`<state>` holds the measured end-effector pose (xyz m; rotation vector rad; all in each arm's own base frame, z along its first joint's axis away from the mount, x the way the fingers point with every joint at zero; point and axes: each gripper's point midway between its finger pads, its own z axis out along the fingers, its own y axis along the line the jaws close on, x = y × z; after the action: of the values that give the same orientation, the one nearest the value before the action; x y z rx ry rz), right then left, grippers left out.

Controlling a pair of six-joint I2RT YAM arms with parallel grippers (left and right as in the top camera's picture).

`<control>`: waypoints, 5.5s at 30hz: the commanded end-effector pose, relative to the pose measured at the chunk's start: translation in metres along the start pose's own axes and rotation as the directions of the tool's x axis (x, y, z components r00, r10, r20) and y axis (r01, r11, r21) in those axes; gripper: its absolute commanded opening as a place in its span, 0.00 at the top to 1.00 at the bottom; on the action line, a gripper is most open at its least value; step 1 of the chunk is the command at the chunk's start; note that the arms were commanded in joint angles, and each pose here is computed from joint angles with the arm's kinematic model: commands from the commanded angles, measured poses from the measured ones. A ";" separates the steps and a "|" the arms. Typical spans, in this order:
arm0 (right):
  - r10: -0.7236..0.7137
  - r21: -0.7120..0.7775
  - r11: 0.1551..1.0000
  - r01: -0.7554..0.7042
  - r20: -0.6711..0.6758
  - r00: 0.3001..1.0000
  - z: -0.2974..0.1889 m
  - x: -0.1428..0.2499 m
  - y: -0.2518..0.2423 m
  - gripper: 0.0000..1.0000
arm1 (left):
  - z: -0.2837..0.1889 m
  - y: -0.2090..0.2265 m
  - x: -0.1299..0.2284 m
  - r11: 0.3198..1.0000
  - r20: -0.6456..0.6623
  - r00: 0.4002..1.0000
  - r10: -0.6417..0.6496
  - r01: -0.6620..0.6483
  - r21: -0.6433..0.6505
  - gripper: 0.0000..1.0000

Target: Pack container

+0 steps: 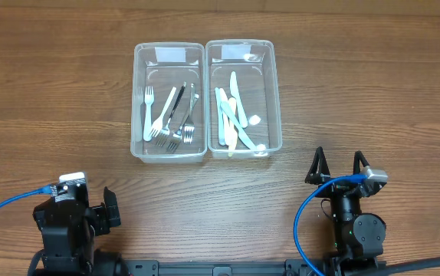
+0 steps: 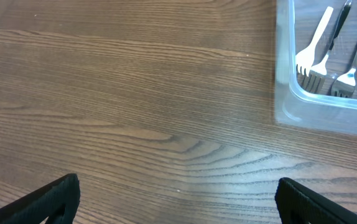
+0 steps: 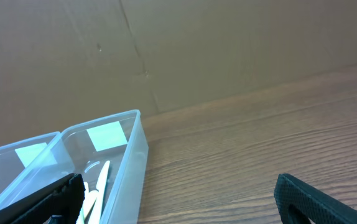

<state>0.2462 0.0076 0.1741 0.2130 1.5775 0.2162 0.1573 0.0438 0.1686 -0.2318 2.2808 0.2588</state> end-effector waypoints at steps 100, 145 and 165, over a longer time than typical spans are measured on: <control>-0.010 -0.001 1.000 0.010 0.002 1.000 0.000 0.002 -0.001 0.00 | 0.057 -0.074 -0.046 0.945 0.647 0.757 0.089 -0.269 0.185 0.00; -0.010 -0.001 1.000 0.010 0.002 1.000 0.000 0.002 -0.001 0.00 | 0.057 -0.074 -0.046 0.945 0.647 0.757 0.089 -0.269 0.185 0.00; -0.010 -0.001 1.000 0.010 0.002 1.000 0.000 0.002 -0.001 0.00 | 0.057 -0.074 -0.046 0.945 0.647 0.757 0.090 -0.269 0.185 0.00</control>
<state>0.2462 0.0076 0.1738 0.2134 1.5782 0.2164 0.2462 -0.0070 0.1575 0.1975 1.6343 0.1035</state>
